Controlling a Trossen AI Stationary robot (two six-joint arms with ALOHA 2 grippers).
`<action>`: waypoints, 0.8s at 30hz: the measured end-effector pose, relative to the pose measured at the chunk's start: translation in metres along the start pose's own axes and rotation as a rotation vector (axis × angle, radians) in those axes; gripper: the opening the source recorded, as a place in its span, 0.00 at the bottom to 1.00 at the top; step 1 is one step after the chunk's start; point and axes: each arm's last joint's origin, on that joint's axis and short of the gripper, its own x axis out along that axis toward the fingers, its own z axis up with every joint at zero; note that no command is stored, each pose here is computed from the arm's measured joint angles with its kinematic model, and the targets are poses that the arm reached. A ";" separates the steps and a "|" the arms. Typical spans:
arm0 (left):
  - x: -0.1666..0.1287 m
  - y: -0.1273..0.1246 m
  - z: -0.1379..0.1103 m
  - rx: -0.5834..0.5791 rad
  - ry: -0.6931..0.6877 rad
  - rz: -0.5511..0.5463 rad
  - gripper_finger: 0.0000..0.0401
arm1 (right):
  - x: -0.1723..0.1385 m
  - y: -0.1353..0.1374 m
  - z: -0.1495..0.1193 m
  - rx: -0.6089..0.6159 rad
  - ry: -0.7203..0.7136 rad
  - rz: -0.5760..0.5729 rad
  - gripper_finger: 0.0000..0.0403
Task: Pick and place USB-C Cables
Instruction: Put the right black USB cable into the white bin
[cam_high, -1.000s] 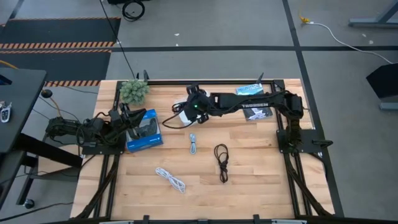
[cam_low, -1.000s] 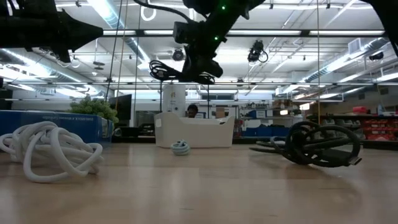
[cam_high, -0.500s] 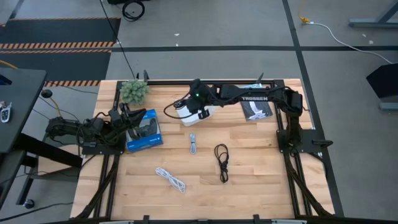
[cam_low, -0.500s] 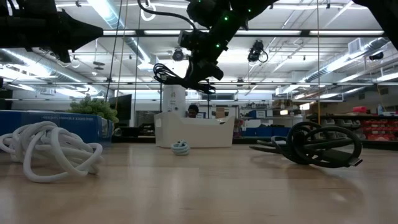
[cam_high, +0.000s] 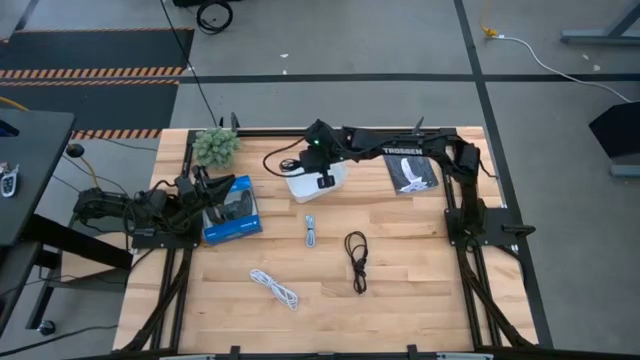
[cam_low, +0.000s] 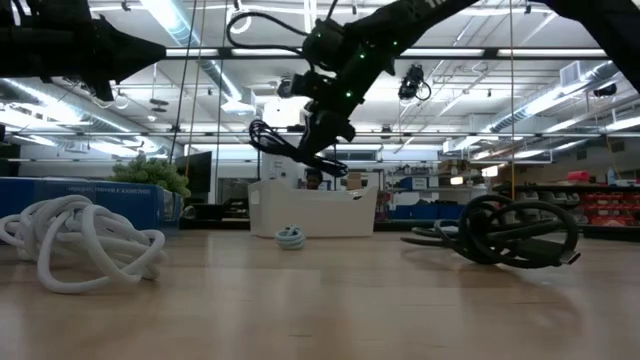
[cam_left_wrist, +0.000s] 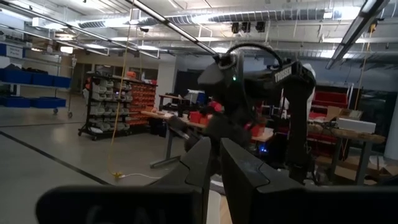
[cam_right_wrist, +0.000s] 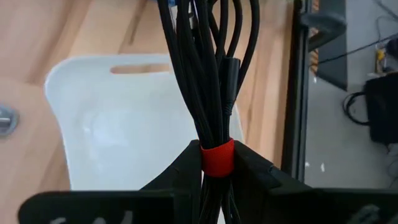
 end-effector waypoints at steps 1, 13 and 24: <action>0.000 0.000 -0.001 0.005 0.005 -0.001 0.11 | 0.001 -0.001 0.001 0.000 -0.013 -0.007 0.18; 0.000 0.000 -0.002 0.014 0.017 -0.001 0.11 | 0.028 0.011 -0.015 -0.019 0.139 0.007 0.18; 0.000 0.000 -0.002 0.015 0.018 -0.002 0.11 | 0.033 0.012 -0.018 -0.054 0.165 0.018 0.18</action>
